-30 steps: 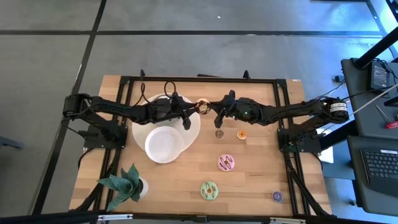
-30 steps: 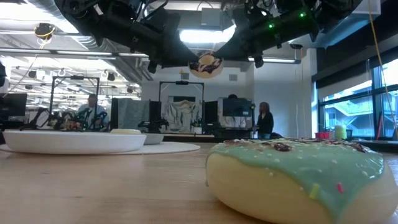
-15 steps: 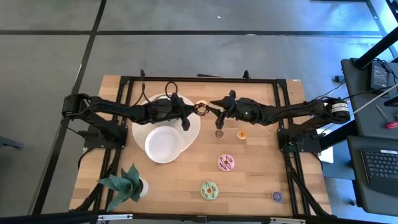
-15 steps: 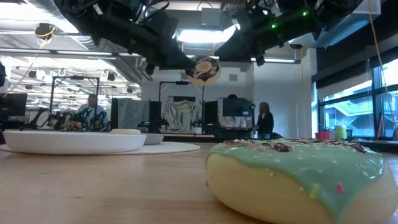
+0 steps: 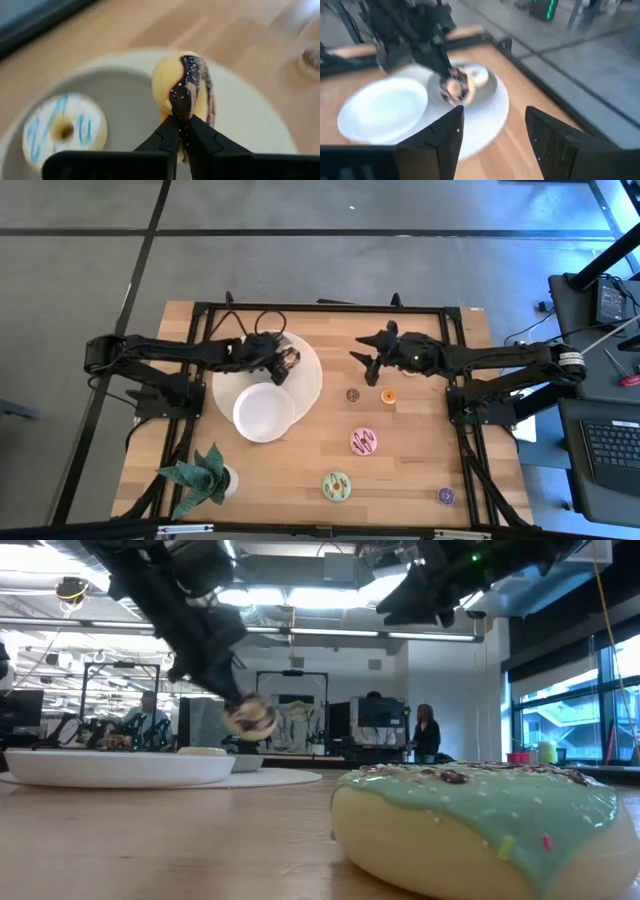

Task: Pick & Place donuts
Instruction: Put the big black donut on the gray plate

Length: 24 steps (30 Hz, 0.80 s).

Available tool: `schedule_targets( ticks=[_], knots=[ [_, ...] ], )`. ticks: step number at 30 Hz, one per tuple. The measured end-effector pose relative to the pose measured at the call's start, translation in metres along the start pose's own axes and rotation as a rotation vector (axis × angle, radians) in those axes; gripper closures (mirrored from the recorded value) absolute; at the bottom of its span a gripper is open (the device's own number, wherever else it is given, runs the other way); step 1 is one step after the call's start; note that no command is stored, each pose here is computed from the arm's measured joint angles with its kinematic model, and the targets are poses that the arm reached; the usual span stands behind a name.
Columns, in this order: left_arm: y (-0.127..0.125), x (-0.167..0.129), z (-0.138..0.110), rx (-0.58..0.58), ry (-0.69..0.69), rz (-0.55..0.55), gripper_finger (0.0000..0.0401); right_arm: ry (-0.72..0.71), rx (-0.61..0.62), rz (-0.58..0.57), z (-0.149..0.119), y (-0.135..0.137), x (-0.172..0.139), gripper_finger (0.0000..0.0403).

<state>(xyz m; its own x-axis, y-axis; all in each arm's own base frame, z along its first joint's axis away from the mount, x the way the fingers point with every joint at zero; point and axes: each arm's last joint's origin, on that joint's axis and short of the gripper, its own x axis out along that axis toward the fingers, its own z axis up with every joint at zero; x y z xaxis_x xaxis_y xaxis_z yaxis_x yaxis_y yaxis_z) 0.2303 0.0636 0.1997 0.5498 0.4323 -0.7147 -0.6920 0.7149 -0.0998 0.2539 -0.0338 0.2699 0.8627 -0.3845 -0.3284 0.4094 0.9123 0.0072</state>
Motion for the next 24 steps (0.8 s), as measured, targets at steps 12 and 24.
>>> schedule_targets(
  ticks=[12, 24],
  knots=[
    [0.012, -0.001, -0.014, -0.028, 0.172, 0.081, 0.0385, 0.172, 0.034, -0.028, -0.018, -0.002, 0.0, 0.0189],
    [0.015, 0.0, -0.016, -0.043, 0.208, 0.08, 0.0366, 0.174, 0.031, -0.028, -0.018, -0.002, 0.0, 0.0189]
  ],
)
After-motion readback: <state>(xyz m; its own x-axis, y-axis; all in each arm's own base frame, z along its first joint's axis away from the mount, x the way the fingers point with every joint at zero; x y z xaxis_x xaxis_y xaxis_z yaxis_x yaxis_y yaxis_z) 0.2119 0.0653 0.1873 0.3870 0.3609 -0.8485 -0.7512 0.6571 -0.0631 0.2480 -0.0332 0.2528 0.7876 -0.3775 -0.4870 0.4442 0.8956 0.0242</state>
